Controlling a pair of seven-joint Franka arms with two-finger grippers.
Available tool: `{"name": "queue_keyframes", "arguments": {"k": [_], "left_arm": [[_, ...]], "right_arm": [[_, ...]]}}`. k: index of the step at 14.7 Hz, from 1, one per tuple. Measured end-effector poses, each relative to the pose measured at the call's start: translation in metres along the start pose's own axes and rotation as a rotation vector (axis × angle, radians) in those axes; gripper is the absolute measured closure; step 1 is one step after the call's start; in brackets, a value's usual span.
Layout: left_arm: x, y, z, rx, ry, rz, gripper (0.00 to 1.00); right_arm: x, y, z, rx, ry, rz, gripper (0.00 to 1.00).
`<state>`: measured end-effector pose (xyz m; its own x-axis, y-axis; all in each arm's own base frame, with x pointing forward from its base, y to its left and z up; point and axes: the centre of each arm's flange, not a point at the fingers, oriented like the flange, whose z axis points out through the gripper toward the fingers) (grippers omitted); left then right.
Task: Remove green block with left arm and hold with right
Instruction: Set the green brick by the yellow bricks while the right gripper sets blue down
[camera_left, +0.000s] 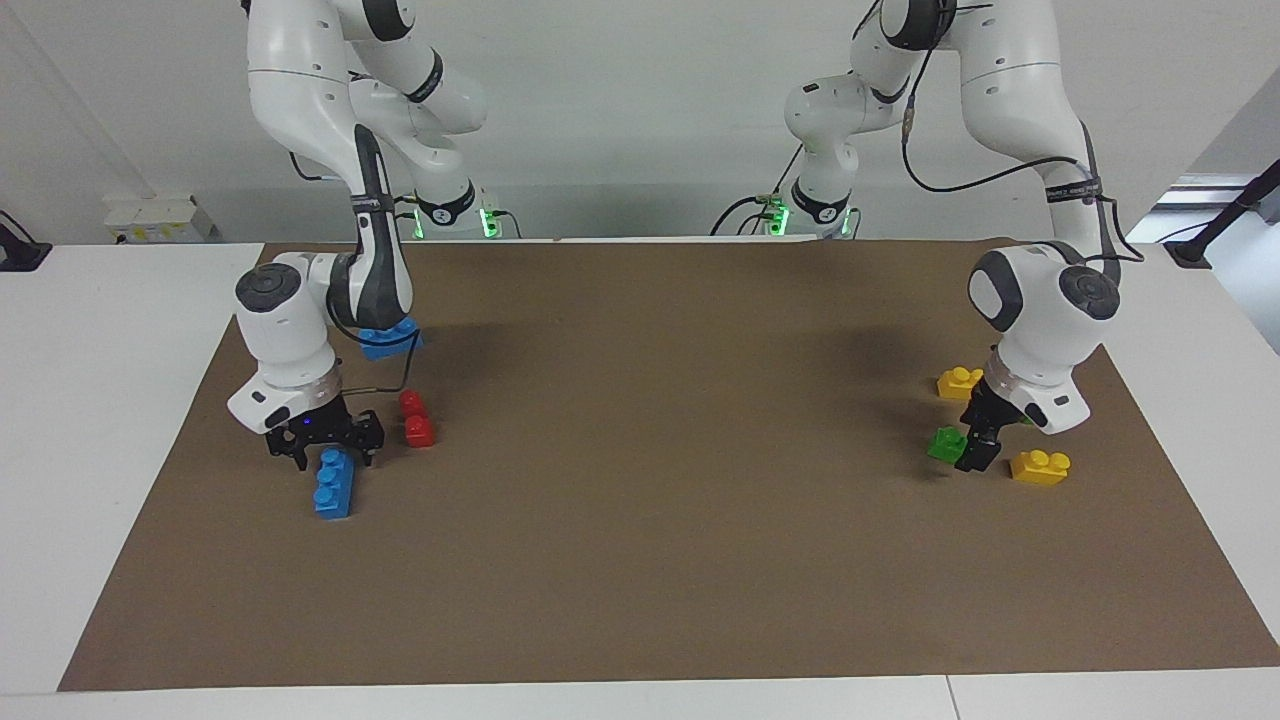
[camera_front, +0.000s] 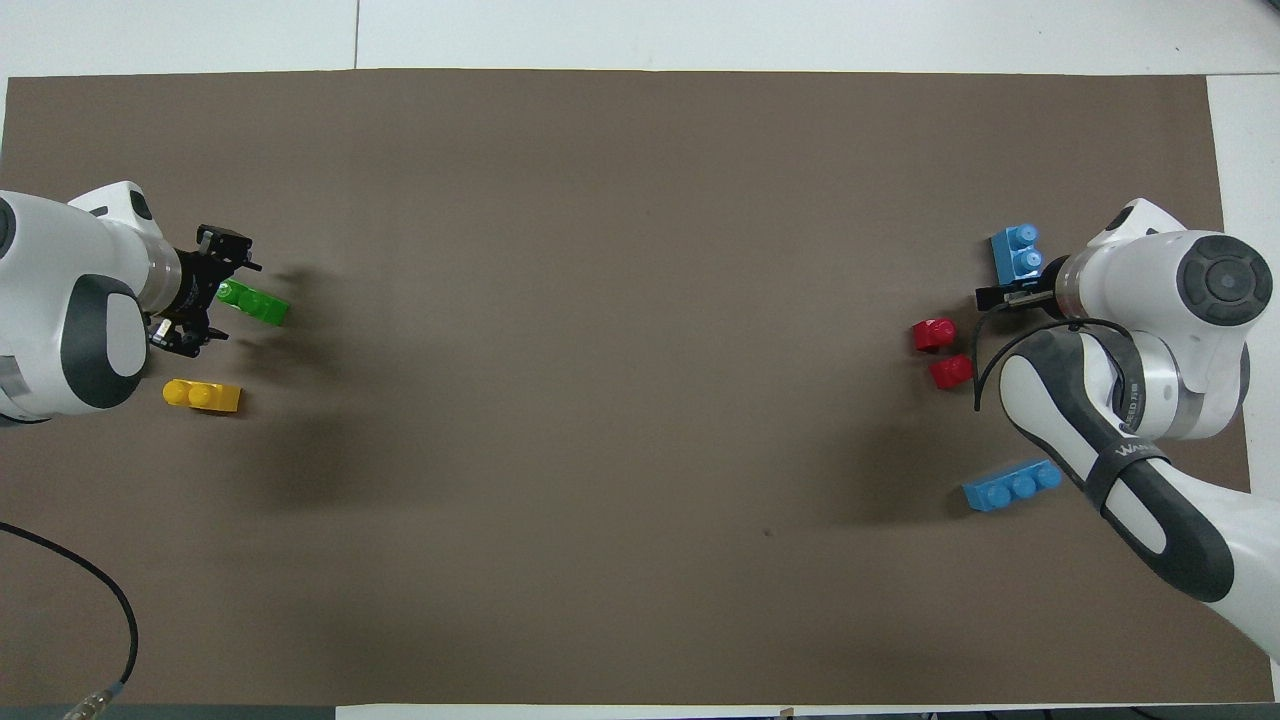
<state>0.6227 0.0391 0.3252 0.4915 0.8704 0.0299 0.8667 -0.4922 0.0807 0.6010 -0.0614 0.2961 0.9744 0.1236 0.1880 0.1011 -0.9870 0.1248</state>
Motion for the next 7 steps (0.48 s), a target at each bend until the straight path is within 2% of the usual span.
{"name": "queue_keyframes", "arguments": {"k": [3, 7], "left_arm": [[-0.002, 0.001, -0.029, -0.006, 0.009, 0.005, 0.00], [-0.008, 0.006, -0.065, 0.002, 0.009, 0.045, 0.00]], "right_arm": [[0.003, 0.001, -0.014, 0.000, -0.013, 0.000, 0.00], [-0.001, 0.003, -0.053, 0.005, -0.079, 0.005, 0.00]]}}
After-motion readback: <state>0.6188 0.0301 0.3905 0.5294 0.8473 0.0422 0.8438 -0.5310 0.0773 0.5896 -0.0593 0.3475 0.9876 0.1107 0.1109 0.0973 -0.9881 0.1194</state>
